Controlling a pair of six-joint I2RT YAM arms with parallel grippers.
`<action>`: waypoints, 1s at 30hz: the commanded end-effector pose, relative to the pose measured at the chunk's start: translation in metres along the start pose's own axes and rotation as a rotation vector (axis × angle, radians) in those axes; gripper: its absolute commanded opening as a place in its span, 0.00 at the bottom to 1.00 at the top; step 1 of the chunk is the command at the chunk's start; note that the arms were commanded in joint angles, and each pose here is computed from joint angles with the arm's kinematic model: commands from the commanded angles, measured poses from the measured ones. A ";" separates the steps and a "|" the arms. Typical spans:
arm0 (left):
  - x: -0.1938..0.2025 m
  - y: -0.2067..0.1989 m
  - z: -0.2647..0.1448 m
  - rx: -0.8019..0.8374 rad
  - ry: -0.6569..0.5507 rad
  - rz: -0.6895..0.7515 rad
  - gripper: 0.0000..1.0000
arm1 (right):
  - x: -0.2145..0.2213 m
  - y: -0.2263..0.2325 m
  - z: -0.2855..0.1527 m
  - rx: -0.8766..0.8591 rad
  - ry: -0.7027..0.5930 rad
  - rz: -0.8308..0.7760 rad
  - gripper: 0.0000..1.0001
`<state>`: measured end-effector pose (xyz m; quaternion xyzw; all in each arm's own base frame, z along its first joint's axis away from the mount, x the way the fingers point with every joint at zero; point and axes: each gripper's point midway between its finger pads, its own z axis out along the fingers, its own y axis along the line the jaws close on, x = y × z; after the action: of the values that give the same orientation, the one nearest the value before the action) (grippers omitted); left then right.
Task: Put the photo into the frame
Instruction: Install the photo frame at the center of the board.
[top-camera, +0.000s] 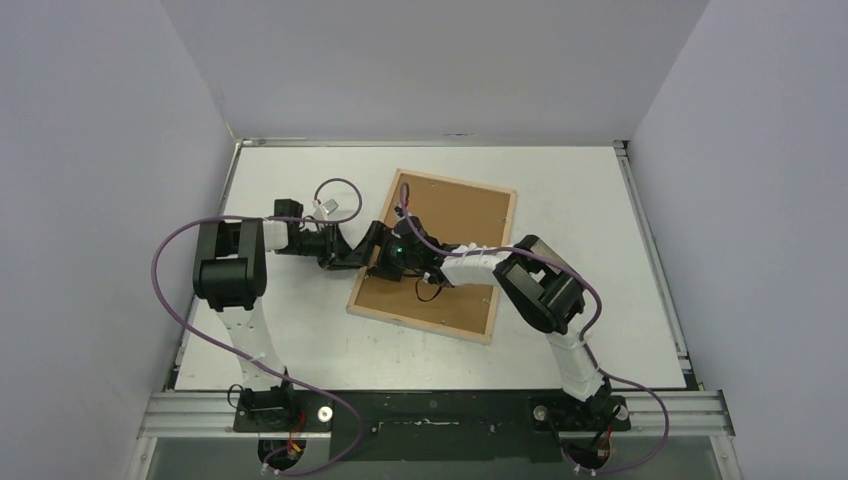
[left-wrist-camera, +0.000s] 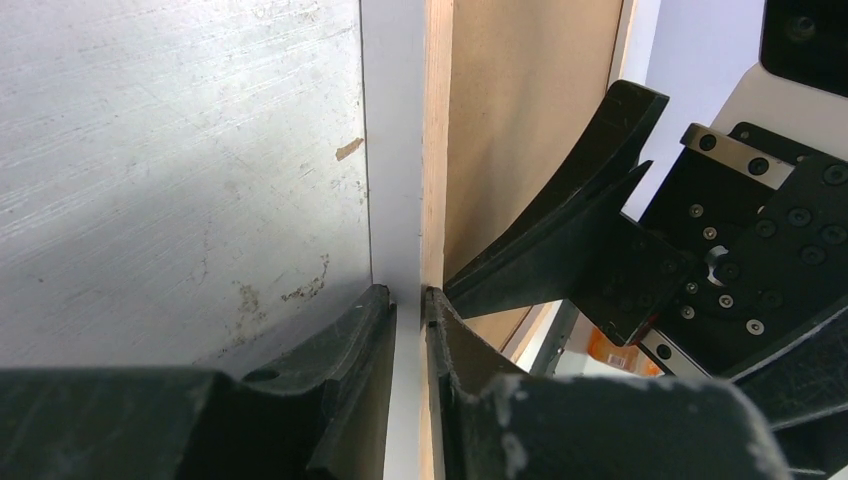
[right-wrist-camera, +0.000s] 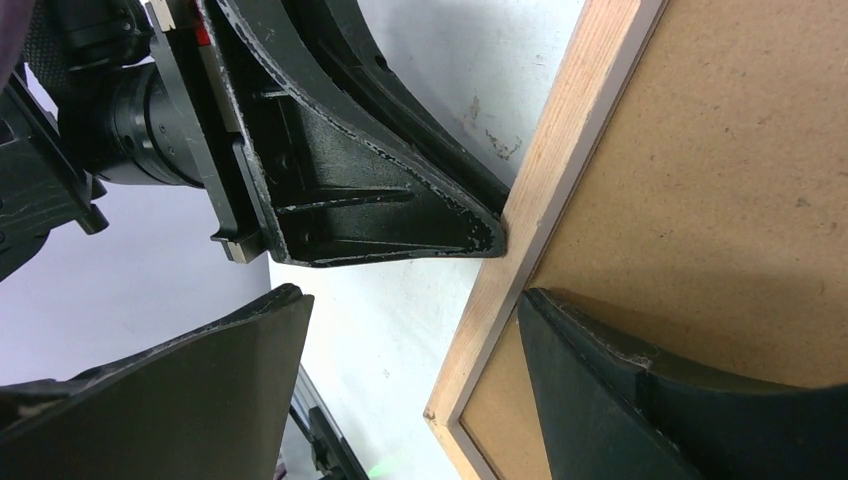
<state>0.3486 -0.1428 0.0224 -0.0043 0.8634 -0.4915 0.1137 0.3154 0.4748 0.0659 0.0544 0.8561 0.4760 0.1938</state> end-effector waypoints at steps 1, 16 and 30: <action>-0.011 0.001 0.002 -0.012 -0.016 0.058 0.16 | -0.011 0.018 0.002 -0.049 -0.027 -0.033 0.77; -0.011 0.000 0.000 -0.018 -0.015 0.063 0.15 | -0.002 0.027 -0.029 -0.005 -0.089 -0.176 0.77; -0.011 0.000 0.000 -0.015 -0.015 0.054 0.14 | 0.025 0.009 -0.012 0.034 -0.035 -0.172 0.77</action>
<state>0.3485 -0.1428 0.0233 -0.0036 0.8629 -0.4925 0.1129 0.2771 0.4715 0.0622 -0.0041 0.8709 0.4397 0.2197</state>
